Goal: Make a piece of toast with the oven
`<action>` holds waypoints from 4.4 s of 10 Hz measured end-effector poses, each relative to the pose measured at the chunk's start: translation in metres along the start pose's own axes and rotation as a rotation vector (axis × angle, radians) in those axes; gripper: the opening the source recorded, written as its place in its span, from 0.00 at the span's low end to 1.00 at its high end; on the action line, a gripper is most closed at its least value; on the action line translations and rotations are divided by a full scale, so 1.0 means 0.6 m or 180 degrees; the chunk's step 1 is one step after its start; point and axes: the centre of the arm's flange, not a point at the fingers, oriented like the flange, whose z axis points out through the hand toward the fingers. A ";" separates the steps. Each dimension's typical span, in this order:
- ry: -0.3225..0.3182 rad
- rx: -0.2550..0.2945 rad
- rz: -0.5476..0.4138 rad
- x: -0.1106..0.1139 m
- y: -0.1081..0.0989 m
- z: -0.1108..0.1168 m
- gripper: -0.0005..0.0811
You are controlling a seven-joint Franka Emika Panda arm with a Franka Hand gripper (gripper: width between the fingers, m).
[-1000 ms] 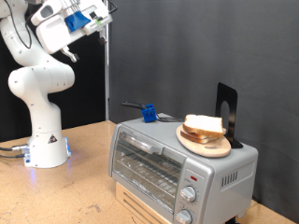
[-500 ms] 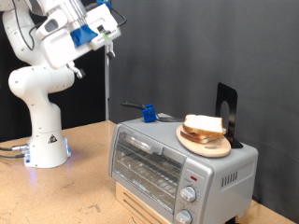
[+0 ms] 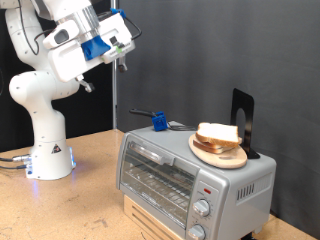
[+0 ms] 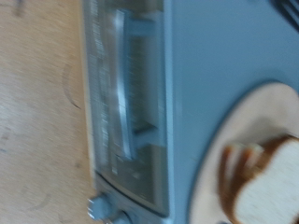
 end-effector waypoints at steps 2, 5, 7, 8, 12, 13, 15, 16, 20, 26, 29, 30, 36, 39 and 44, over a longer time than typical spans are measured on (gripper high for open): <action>-0.0153 0.0027 0.0028 -0.013 -0.002 0.021 0.84; -0.0274 -0.0335 -0.0108 -0.037 -0.003 0.091 0.84; -0.0109 -0.0292 -0.0236 -0.041 -0.002 0.136 0.84; -0.0053 -0.0259 -0.0331 -0.043 0.003 0.155 0.84; -0.0028 -0.0329 -0.0471 -0.042 0.032 0.203 0.84; -0.0011 -0.0361 -0.0444 -0.041 0.037 0.213 0.84; 0.0091 -0.0466 -0.0417 -0.043 0.045 0.245 0.84; 0.0132 -0.0520 -0.0420 -0.043 0.051 0.262 0.84; 0.0221 -0.0615 -0.0407 -0.037 0.079 0.302 0.84; 0.0378 -0.0712 -0.0264 0.003 0.116 0.326 0.84; 0.0437 -0.0778 -0.0246 0.024 0.135 0.333 0.84; 0.0474 -0.0795 -0.0264 0.034 0.143 0.329 0.84; 0.0638 -0.0929 -0.0277 0.085 0.185 0.317 0.84; 0.0721 -0.1086 -0.0265 0.108 0.201 0.317 0.84; 0.0836 -0.1265 -0.0420 0.118 0.204 0.318 0.84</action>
